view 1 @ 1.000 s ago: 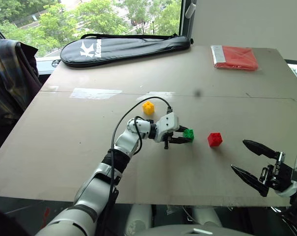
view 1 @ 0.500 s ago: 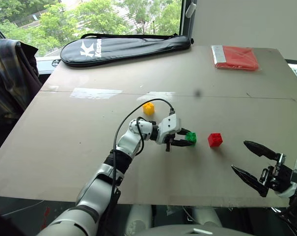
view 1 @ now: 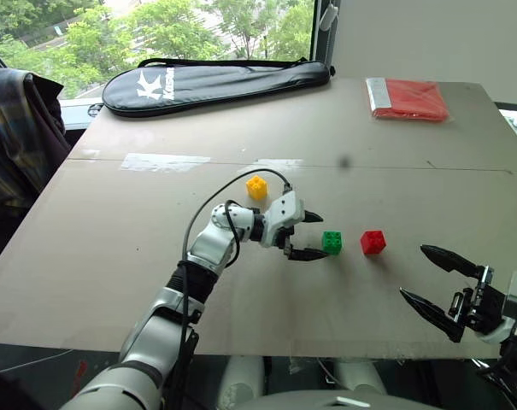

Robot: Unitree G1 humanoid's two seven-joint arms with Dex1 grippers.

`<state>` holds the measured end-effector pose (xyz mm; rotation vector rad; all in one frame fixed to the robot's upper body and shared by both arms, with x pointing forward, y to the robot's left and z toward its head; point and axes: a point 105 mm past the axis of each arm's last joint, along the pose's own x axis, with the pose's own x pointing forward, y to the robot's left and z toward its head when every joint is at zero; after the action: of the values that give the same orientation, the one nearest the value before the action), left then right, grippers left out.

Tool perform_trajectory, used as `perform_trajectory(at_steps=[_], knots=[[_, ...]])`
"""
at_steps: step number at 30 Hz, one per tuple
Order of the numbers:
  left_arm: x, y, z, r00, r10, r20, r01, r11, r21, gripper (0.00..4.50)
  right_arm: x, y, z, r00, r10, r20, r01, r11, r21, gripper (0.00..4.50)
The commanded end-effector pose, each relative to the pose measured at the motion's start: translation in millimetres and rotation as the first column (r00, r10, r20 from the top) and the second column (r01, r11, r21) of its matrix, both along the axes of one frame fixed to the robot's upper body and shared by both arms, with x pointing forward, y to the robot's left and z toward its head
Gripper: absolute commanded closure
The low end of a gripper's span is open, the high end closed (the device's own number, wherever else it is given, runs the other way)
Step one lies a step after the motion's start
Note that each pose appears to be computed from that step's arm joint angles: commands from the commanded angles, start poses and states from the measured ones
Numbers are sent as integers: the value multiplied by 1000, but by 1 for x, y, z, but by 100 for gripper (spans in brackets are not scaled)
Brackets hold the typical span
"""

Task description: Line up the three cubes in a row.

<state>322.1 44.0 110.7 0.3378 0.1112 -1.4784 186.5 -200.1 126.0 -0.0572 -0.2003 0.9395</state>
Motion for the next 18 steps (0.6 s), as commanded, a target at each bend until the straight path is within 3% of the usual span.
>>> perform_trajectory(at_steps=[1, 6, 9, 13, 18], knots=[[-13, 16, 31, 1000, -28, -3, 28, 996, -82, 9, 2, 2, 9, 999, 15, 40, -15, 1000, -1, 0], [-28, 61, 55, 996, 57, -71, -69, 981, -180, 9, 11, 8, 25, 995, 40, 87, -42, 999, 19, 0], [-15, 85, 53, 966, 250, -72, -259, 945, -201, 9, 17, 14, 33, 993, 54, 106, -59, 997, 49, 0], [4, 108, 46, 869, 494, -30, -487, 841, -236, 9, 23, 14, 33, 993, 49, 105, -55, 997, 55, 0], [20, 120, 32, 759, 651, 11, -626, 735, -261, 9, 23, 13, 30, 994, 60, 96, -65, 996, 54, 0]])
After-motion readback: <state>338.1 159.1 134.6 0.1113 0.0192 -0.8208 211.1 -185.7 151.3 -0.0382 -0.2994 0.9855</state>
